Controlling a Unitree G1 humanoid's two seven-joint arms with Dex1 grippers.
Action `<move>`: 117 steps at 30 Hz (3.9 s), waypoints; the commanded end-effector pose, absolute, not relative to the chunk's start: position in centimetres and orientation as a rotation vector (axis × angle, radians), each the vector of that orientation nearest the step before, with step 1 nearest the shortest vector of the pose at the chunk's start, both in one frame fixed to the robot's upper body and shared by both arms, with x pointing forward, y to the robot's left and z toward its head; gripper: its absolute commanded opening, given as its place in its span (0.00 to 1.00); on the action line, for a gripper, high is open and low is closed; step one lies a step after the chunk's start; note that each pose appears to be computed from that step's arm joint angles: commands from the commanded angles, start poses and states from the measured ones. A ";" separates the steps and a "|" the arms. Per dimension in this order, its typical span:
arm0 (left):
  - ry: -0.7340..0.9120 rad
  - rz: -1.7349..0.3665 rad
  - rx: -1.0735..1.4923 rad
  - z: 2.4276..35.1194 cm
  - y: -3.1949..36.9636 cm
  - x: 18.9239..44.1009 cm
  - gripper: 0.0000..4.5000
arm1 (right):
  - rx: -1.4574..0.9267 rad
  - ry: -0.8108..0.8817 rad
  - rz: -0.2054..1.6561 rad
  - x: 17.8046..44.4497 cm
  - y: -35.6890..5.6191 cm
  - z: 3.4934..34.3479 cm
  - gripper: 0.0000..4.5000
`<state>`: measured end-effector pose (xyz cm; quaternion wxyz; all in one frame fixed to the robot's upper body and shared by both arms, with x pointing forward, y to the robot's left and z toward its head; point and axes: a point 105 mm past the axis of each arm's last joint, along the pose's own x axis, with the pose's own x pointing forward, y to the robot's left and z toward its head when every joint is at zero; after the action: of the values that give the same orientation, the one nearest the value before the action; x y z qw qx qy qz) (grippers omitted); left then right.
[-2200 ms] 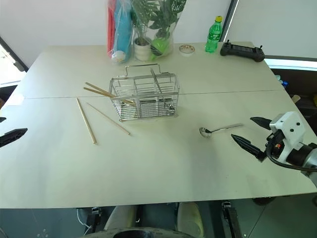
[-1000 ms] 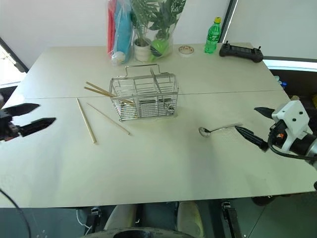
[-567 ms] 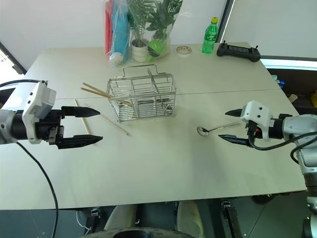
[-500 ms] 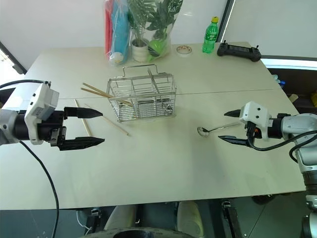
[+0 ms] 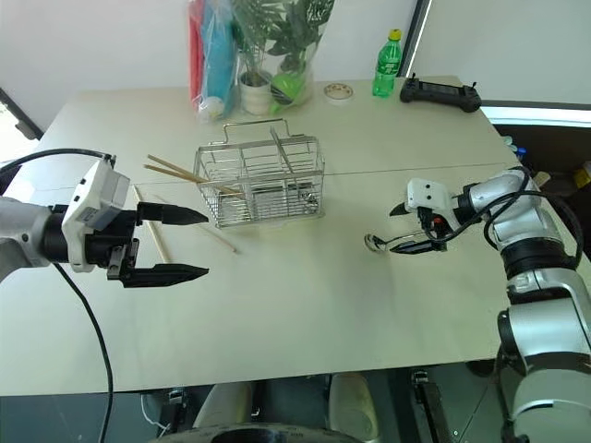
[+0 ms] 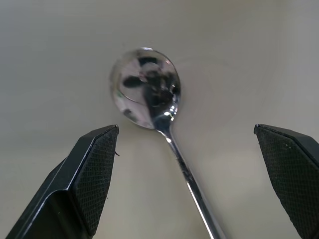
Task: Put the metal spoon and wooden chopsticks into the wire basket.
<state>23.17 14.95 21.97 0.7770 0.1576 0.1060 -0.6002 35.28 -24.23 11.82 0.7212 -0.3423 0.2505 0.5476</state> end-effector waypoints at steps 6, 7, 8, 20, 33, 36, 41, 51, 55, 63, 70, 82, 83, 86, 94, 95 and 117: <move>0.175 -1.286 0.374 23.6 14.6 22.4 0.99 | -0.774 0.584 1.180 36.1 -24.7 11.7 1.00; 0.174 -1.285 0.374 23.6 14.6 22.4 0.99 | -0.773 0.588 1.178 36.1 -24.8 11.5 1.00; 0.173 -1.284 0.374 23.7 14.6 22.4 0.99 | -0.770 0.592 1.175 36.1 -24.8 11.4 1.00; 0.155 -1.300 0.370 24.4 14.3 22.5 1.00 | -0.764 0.596 1.180 36.0 -24.8 11.0 0.03; 0.145 -1.302 0.373 24.5 14.3 22.9 1.00 | -0.739 0.534 1.181 36.1 -24.4 11.9 0.03; 0.143 -1.302 0.375 24.5 14.3 23.0 1.00 | -0.720 0.509 1.182 36.2 -24.2 12.3 0.01; 0.128 -1.297 0.381 24.7 14.3 23.7 1.00 | -0.766 0.383 1.142 36.4 -23.9 13.9 0.01; 0.092 -1.268 0.376 25.3 14.7 24.5 1.00 | -0.517 -0.021 1.267 30.0 -19.3 26.1 0.01; 0.055 -1.239 0.356 25.7 14.8 25.2 1.00 | -0.283 -0.296 1.139 30.6 -15.3 32.8 0.01; -0.007 -1.194 0.347 26.8 15.0 26.4 1.00 | -0.036 -0.397 0.967 33.6 -9.1 34.1 0.01; -0.045 -1.141 0.347 27.5 15.6 27.1 1.00 | 0.057 -0.370 0.890 35.8 -7.6 31.6 0.01; -0.051 -1.122 0.346 27.6 15.8 27.2 1.00 | 0.188 -0.318 0.845 37.4 -5.5 29.0 0.15; -0.051 -1.122 0.346 27.5 15.8 27.2 1.00 | 0.191 -0.317 0.840 37.4 -5.5 28.9 0.23; -0.053 -1.123 0.347 27.6 15.8 27.2 1.00 | 0.185 -0.320 0.821 37.4 -5.9 28.8 0.54; -0.065 -1.126 0.347 27.7 15.6 27.6 1.00 | 0.070 -0.347 0.766 37.0 -9.6 30.4 0.99; -0.066 -1.126 0.348 27.7 15.6 27.6 1.00 | 0.054 -0.349 0.767 36.8 -10.0 30.6 0.99; 0.023 -0.605 0.242 29.0 26.1 31.3 1.00 | -0.454 0.103 1.208 22.5 -18.1 25.9 0.99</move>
<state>31.27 24.84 27.50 0.9359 0.1091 0.0282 -0.3339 23.26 -18.42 24.94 0.8047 -0.1899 0.0730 0.5577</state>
